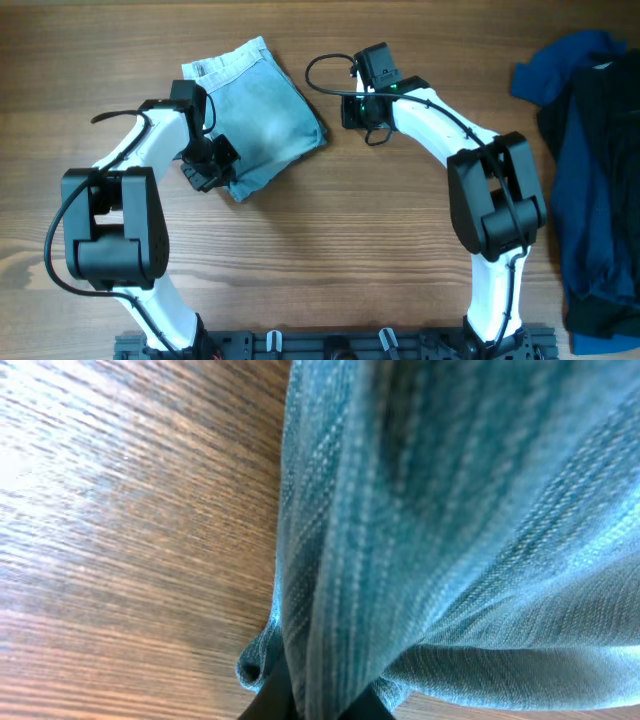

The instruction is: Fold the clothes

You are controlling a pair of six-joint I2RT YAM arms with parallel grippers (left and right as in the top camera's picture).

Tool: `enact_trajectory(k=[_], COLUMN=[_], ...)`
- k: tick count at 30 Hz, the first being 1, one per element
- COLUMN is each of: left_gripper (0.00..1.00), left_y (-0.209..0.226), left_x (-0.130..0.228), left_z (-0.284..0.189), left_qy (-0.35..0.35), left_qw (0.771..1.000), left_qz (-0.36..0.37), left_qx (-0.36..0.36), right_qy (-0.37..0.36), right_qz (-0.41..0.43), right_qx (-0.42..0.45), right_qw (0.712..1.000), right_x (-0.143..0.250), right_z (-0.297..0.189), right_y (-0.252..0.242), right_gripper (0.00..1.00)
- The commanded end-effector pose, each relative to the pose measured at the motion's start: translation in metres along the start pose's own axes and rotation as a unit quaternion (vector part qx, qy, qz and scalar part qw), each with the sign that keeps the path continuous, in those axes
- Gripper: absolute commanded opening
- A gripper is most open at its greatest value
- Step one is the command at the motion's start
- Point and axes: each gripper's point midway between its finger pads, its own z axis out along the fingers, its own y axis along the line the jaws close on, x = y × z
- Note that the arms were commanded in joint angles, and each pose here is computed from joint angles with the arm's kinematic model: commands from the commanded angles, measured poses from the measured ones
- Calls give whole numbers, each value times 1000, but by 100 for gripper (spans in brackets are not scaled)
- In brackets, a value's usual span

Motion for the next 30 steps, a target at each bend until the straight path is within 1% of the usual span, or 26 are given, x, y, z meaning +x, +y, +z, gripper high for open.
enact_trajectory(k=[1,3,4,5,6,7,8,9,11,12,13,14,15,16,20,24,28,30], left_gripper=[17,34,42,57,64,69,79,82,74,57,34,19,9,4,4,4,4,4], left_y=[-8,-23,-31,-38,-44,-52,-58,-65,-73,-76,-78,-79,-81,-84,-93,-95,-79,-67], left_x=[-21,-26,-28,-31,-32,-35,-36,-39,-45,-50,-56,-61,-66,-73,-92,-110,-139,-153], left_z=[-36,-67,-84,-102,-115,-131,-146,-161,-178,-182,-186,-186,-187,-185,-171,-148,-117,-100], left_qy=[-53,-80,-96,-114,-128,-148,-167,-189,-220,-233,-249,-256,-263,-270,-278,-273,-277,-281], left_qw=[999,997,995,992,990,986,981,975,966,962,958,956,953,951,947,950,956,957], left_qz=[1,10,16,21,27,46,63,80,88,90,90,89,91,98,102,95,53,34], left_qx=[-1,18,30,43,52,65,76,88,106,112,114,114,117,119,123,118,84,56], right_qy=[-72,-83,-87,-91,-93,-94,-94,-93,-90,-87,-83,-80,-74,-70,-60,-65,-66,-66], right_qz=[-32,-31,-29,-28,-26,-22,-17,-7,12,26,38,48,63,74,108,126,130,130], right_qx=[-8,-9,-10,-9,-9,-7,-5,0,10,19,26,31,40,47,66,74,75,75], right_qw=[997,996,996,995,995,995,995,996,996,996,995,995,994,994,990,987,987,987], right_x=[-42,-47,-49,-50,-51,-52,-52,-53,-53,-53,-53,-52,-50,-48,-42,-43,-43,-43], right_z=[-58,-72,-79,-85,-90,-95,-100,-105,-112,-114,-116,-117,-120,-122,-129,-133,-134,-134], right_y=[11,11,11,9,8,5,1,-7,-26,-41,-54,-64,-80,-92,-129,-148,-152,-152], right_gripper=[46,68,81,90,94,96,97,100,100,100,99,100,100,100,100,100,100,100])
